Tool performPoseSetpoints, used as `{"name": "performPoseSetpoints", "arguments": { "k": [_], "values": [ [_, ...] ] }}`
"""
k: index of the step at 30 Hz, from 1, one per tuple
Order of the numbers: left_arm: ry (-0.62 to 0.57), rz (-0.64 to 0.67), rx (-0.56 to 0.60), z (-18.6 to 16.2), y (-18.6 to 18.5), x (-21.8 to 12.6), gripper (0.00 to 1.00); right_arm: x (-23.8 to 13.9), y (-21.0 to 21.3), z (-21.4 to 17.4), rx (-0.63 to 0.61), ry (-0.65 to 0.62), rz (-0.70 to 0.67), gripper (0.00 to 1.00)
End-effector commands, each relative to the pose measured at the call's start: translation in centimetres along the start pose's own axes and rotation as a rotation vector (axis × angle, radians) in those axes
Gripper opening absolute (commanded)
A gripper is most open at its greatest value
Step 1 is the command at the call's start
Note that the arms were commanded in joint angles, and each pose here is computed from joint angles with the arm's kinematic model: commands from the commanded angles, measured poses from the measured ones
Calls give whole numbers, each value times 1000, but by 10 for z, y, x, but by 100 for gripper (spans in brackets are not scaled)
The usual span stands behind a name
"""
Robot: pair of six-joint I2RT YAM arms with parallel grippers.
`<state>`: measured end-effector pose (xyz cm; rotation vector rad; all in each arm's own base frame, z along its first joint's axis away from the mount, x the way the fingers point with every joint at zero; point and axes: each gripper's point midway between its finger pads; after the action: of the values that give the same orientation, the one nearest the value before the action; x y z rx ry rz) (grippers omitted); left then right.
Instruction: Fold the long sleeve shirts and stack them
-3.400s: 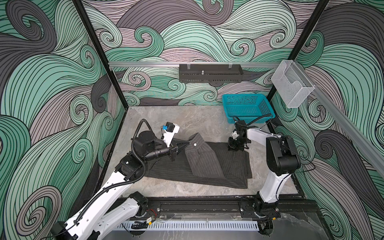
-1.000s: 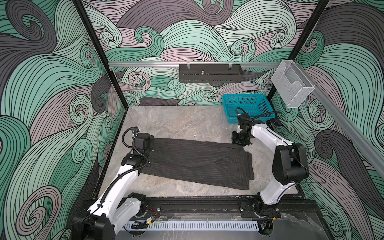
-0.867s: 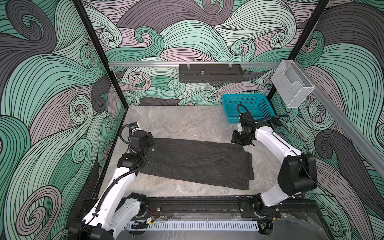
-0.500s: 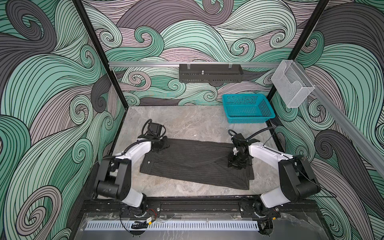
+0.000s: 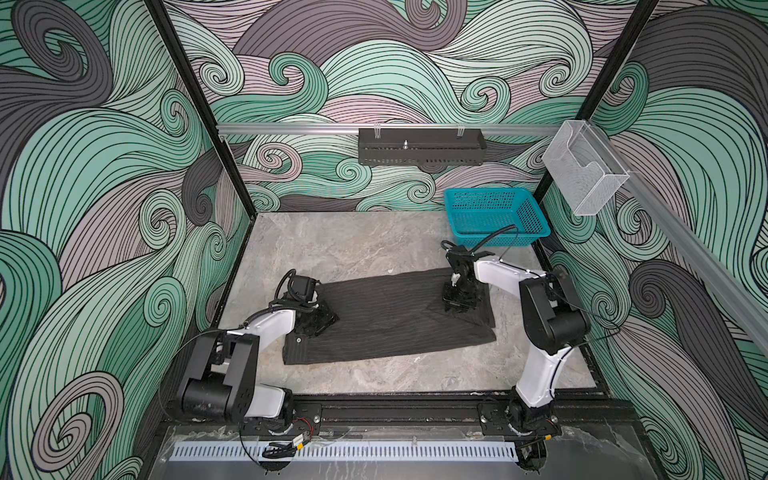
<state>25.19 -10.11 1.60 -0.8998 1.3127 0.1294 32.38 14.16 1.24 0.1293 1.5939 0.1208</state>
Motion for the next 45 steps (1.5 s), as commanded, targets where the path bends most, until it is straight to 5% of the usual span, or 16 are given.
{"name": "performPoseSetpoints", "arguments": {
  "k": [1,11,16,22,27,32,45],
  "values": [
    [126,181,-188,-51,68,3,40,17,10,17,-101,41,-18,26],
    [137,11,-317,-85,69,-15,39,-2,72,97,-265,-85,40,27],
    [9,-93,-128,-57,13,-69,44,-63,91,105,-197,-211,94,29],
    [-219,-53,110,-1,-30,-111,65,-113,78,60,-66,-305,100,47],
    [-212,118,170,40,-42,-90,69,-81,54,11,22,-217,94,59],
    [-62,303,187,57,-27,-53,70,-35,45,-12,63,-130,116,63],
    [149,356,68,8,36,1,68,12,60,42,19,-67,183,65]
  ]
}}
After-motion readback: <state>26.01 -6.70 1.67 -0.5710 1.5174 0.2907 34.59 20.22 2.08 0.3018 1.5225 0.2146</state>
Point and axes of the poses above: each gripper's point midway between its finger pads, its own x axis out along the fingers, its own y axis along the line the jaws close on, z = x × y, and after that the axes turned 8 degrees about -x, right-handed
